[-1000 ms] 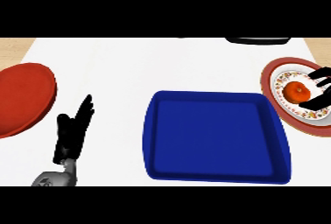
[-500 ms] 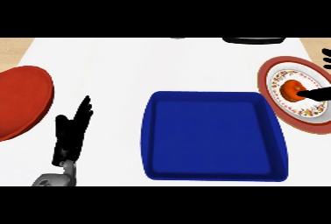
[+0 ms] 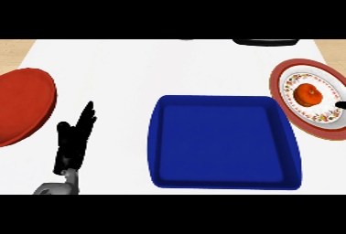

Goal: Pick the squash from the tray and place it in the plate

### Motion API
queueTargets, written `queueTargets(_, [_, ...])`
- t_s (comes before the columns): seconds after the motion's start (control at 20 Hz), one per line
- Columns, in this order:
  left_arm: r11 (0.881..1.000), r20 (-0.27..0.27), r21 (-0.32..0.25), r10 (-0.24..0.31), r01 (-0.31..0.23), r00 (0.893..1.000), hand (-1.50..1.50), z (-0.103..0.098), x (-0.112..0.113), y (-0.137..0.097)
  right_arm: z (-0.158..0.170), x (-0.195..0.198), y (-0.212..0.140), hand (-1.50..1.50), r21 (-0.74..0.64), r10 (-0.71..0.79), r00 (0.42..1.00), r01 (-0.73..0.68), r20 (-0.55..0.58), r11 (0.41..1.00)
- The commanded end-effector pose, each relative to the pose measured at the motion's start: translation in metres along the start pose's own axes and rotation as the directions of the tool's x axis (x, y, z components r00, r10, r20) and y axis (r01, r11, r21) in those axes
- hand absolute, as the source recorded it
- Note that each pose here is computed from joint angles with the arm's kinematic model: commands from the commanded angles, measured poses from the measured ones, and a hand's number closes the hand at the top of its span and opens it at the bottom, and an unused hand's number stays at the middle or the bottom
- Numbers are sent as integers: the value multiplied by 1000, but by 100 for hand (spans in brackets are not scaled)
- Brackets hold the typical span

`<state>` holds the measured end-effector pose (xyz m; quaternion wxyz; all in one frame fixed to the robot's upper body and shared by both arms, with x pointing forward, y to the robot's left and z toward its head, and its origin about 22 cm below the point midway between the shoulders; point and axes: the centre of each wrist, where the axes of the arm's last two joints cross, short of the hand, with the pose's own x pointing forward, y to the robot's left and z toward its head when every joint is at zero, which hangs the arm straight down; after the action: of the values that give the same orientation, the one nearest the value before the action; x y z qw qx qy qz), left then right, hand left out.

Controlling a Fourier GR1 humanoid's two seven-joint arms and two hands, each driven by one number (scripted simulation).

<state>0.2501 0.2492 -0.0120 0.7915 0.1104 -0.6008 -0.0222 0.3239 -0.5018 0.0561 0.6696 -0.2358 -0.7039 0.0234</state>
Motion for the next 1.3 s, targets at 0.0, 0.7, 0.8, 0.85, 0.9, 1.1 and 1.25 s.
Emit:
queueTargets(0.0, [1000,15,-2,2,-2,1000,0,-1,-1,-11,16,-15,-15,-150,9,-56,998,56,24,998])
queueTargets(0.7, [1000,15,-16,10,-10,1000,0,-1,-4,-10,3,-8,10,-150,-6,-16,1000,16,23,1000])
queueTargets(0.8, [1000,2,-2,13,-13,1000,0,-13,-1,5,23,-32,11,-150,-5,23,1000,-23,6,1000])
queueTargets(0.85, [1000,20,-23,4,-3,1000,0,-13,18,-32,17,-32,31,-150,-14,61,998,-61,6,998])
queueTargets(0.9, [1000,2,-12,14,-14,1000,0,-1,17,3,16,-27,21,-150,-57,48,999,-49,-19,997])
queueTargets(1.1, [1000,5,-17,19,-19,1000,0,0,17,-4,25,-32,6,-150,-28,67,998,-68,-12,997])
queueTargets(1.25, [1000,14,-8,0,0,1000,0,-8,13,-3,32,-39,1,-150,-53,61,998,-63,-34,997])
